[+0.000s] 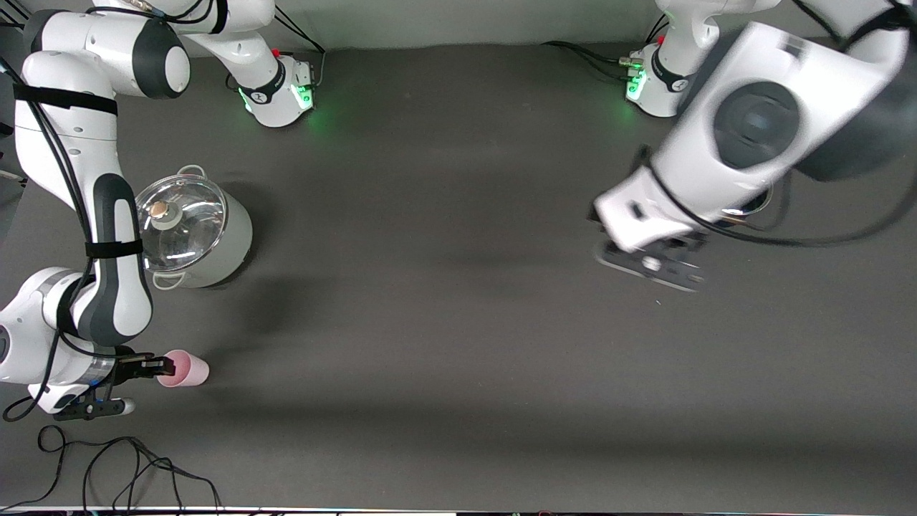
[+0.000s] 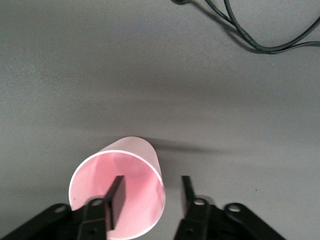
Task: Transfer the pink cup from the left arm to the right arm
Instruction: 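Lower the pink cup beside the white pot with the right gripper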
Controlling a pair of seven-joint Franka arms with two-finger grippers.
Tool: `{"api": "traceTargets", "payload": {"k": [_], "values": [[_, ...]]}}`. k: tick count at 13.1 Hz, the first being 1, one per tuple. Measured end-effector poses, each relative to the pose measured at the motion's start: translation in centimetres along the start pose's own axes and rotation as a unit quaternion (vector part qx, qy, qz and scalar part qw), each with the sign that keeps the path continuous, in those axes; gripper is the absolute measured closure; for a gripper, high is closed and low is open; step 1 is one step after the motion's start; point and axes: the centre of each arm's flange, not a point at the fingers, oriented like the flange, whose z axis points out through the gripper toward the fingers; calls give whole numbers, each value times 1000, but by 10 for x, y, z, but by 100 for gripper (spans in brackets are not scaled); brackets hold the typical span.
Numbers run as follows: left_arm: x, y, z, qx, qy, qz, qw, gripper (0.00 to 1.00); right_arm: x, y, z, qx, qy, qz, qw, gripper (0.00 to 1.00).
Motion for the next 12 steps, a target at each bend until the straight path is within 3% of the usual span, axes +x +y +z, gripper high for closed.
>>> {"api": "traceTargets", "payload": {"k": [3, 4, 6, 8, 12], "values": [[-2, -57, 8, 60, -23, -43, 997, 0, -6, -2, -29, 6, -26, -5, 1000, 7], [-3, -71, 9, 68, -27, -54, 996, 0, -10, -2, -51, 0, -41, -12, 999, 0], [-5, -106, 12, 72, -33, -80, 994, 0, -27, -5, -108, 0, -65, -18, 998, 0], [-9, -146, 16, 66, -39, -110, 991, 0, -45, -9, -166, 11, -69, -17, 997, 0], [-19, -189, 15, 47, -40, -142, 988, 0, -99, -11, -249, 32, -50, -8, 998, 0]]}}
